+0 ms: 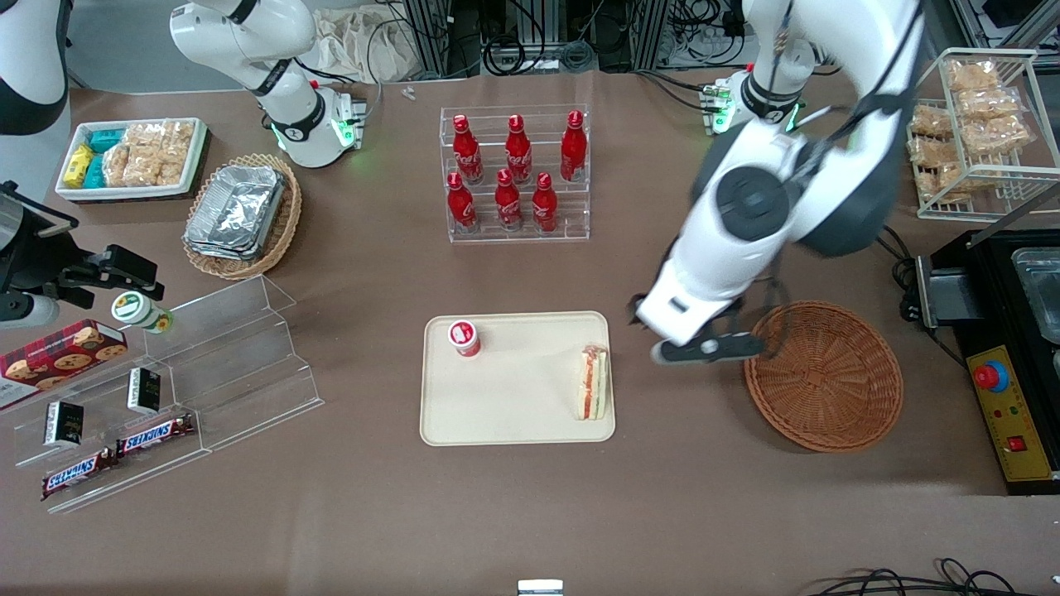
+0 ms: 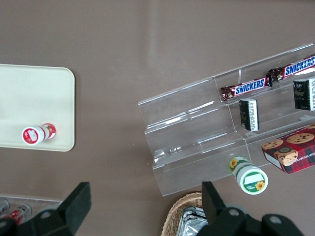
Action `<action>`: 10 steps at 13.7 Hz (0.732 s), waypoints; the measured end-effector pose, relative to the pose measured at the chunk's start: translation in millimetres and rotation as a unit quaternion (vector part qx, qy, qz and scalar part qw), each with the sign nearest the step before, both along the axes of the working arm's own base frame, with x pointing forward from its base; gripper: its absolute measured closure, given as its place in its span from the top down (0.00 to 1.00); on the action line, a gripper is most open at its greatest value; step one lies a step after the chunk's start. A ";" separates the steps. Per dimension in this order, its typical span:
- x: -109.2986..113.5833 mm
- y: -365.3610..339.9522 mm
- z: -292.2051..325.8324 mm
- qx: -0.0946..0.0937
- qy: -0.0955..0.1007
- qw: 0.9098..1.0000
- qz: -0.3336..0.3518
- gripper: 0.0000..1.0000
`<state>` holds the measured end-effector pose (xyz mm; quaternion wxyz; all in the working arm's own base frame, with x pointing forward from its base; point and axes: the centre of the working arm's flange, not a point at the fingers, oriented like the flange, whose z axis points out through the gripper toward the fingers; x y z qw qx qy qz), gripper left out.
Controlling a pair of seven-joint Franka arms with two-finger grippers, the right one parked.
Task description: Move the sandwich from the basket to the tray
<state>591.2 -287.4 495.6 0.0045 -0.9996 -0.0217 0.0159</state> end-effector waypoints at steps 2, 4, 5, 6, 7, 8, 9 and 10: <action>-2.6 50.6 31.0 0.002 0.021 1.000 -0.016 1.00; -5.7 111.0 58.1 0.003 0.041 0.999 -0.024 1.00; -8.8 141.7 72.1 0.003 0.047 0.999 -0.022 1.00; -13.8 169.0 85.4 0.002 0.052 0.999 -0.017 1.00; -20.9 194.0 98.2 0.001 0.057 0.998 -0.015 1.00; -29.2 215.6 109.7 0.000 0.061 0.998 -0.020 1.00; -38.0 232.2 119.0 -0.002 0.062 0.998 -0.025 1.00; -46.7 243.6 125.9 -0.002 0.061 0.998 -0.026 1.00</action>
